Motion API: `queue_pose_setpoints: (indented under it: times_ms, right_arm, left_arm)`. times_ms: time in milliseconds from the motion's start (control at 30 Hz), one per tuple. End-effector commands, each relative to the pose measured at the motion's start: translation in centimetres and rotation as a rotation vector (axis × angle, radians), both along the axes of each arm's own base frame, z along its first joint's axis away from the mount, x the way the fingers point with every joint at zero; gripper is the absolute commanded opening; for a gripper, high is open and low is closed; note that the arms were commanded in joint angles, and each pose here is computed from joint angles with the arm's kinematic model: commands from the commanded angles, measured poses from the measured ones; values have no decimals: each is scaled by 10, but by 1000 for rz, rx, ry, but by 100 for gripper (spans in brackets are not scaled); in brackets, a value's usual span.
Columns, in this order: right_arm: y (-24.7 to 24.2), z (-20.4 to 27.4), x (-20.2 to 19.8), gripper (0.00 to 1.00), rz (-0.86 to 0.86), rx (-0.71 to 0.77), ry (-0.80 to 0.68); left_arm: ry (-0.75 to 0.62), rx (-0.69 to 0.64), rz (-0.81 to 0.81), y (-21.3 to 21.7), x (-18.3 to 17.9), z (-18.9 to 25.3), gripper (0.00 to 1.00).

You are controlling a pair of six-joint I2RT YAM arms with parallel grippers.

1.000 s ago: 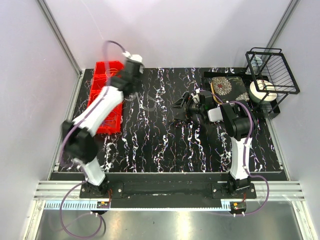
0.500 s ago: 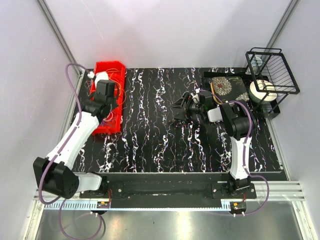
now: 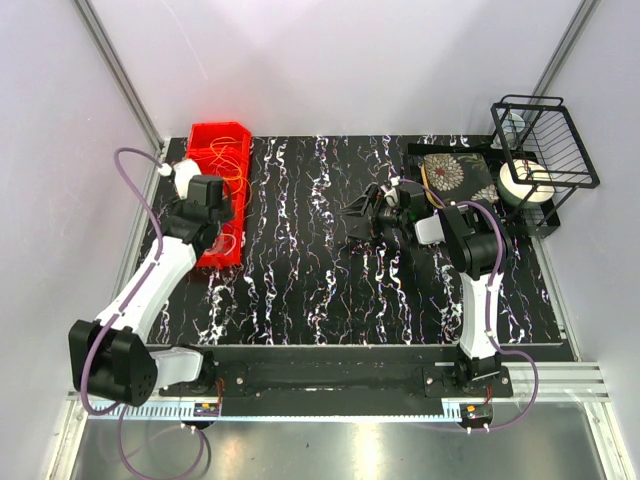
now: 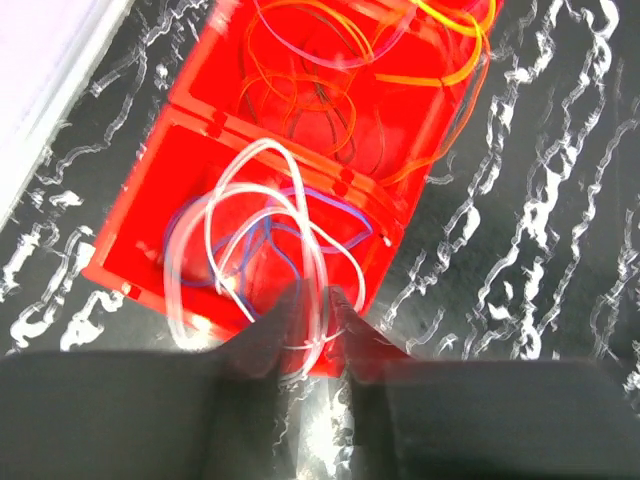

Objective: Untangle the cables

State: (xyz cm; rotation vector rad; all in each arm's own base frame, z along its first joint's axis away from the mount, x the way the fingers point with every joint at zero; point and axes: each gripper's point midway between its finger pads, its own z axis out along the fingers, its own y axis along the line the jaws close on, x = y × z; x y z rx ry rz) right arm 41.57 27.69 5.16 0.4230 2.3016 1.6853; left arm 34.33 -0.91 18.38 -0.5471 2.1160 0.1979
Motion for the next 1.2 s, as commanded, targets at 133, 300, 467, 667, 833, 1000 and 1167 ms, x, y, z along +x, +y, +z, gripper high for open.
queue_pose_setpoints:
  times_ms: [133, 300, 467, 667, 833, 1000, 1167]
  right_arm:
    - [-6, -33, -11, 100, -23, -48, 108]
    - [2, -12, -7, 100, 6, -76, -7]
    - [14, 14, -11, 100, 28, -186, -174]
    - [12, 30, -12, 100, 6, -216, -308]
    - [0, 57, -10, 100, -97, -513, -545]
    - [-22, 93, -23, 100, -245, -676, -698]
    - [-71, 129, -30, 100, -469, -774, -769]
  left_arm:
    - [-230, -86, 205, 25, 21, 35, 99]
    - [-185, -57, 182, 28, -1, 29, 99]
    - [13, -111, -55, -6, -20, 14, 99]
    - [206, -227, -289, -43, -67, -21, 99]
    - [274, -270, -277, -54, -94, -60, 99]
    - [259, -186, -293, -51, -85, -38, 83]
    - [-40, -78, -170, -16, -74, -26, 80]
